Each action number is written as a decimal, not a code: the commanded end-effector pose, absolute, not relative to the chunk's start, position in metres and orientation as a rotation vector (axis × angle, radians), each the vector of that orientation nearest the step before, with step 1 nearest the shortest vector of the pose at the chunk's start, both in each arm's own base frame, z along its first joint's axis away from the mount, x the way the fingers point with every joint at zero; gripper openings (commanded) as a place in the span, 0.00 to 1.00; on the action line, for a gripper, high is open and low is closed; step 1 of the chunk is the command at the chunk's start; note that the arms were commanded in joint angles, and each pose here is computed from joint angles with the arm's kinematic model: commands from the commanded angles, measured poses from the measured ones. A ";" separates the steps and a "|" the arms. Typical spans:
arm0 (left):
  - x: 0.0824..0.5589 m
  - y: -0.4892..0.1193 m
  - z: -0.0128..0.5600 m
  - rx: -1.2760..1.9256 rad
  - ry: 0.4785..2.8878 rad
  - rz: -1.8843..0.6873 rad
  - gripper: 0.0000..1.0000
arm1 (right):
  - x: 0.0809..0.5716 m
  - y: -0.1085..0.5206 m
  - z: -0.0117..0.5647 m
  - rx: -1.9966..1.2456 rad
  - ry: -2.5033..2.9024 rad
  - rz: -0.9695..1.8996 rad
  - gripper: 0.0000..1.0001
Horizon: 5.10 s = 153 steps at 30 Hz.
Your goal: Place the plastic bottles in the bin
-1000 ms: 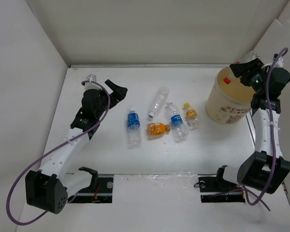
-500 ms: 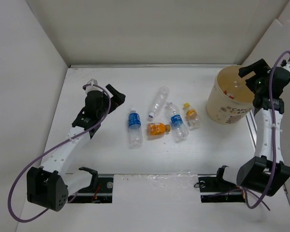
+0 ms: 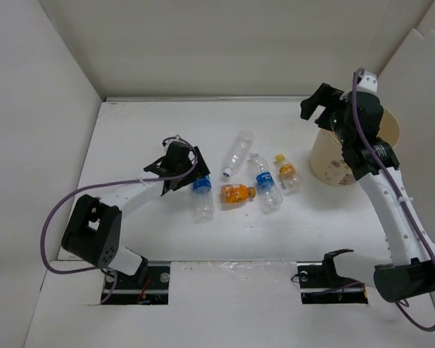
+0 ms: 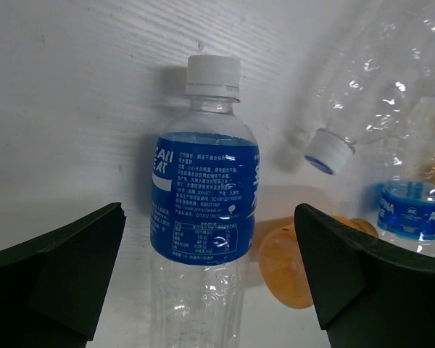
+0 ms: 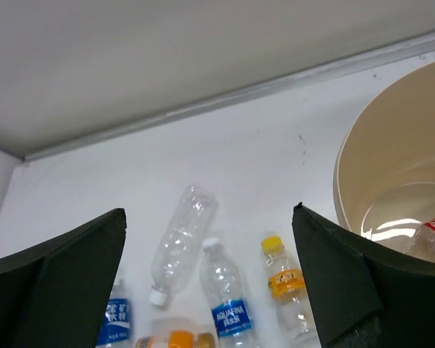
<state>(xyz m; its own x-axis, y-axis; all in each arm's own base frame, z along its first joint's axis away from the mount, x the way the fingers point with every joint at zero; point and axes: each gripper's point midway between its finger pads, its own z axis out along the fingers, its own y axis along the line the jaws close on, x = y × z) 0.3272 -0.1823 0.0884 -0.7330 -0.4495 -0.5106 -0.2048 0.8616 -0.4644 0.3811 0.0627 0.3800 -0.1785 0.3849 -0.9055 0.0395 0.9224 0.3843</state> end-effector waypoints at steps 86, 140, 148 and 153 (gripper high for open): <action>0.457 -0.300 0.209 0.273 2.132 -0.565 1.00 | 0.352 -0.063 0.403 0.623 1.660 -0.159 1.00; 0.330 -0.316 0.473 0.430 1.272 -1.417 0.00 | 0.307 0.306 0.406 -0.434 1.557 1.138 1.00; 0.299 -0.313 0.496 0.491 1.180 -1.528 0.00 | 0.304 0.325 0.422 -0.473 1.470 1.202 1.00; 0.278 -0.310 0.503 0.535 1.133 -1.594 0.01 | 0.309 0.334 0.434 -0.477 1.395 1.239 0.85</action>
